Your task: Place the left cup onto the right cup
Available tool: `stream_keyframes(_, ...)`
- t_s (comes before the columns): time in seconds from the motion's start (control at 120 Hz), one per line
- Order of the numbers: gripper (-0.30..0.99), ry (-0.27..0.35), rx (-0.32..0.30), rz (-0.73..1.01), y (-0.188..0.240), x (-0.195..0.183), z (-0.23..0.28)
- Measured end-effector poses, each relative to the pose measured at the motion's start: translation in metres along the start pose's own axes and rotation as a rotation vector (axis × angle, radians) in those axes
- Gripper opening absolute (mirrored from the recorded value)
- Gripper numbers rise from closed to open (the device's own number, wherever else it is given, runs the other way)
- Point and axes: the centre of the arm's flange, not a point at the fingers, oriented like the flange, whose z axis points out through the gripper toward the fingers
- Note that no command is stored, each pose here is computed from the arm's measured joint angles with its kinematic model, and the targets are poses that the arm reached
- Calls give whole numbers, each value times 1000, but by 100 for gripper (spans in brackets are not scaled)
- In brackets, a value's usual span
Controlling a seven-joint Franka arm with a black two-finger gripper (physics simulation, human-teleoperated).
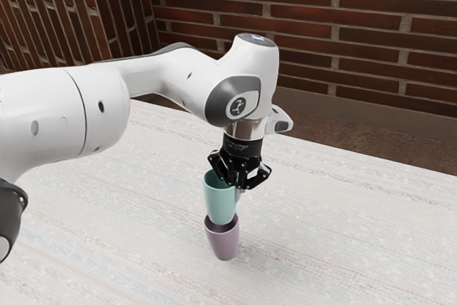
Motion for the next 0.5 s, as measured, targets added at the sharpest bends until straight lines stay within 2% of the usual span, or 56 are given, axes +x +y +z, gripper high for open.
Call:
stream_keyframes(0.142,-5,1,-3,-3,0,0,0)
stream_keyframes(0.5,13,-14,-12,-22,-1,0,7)
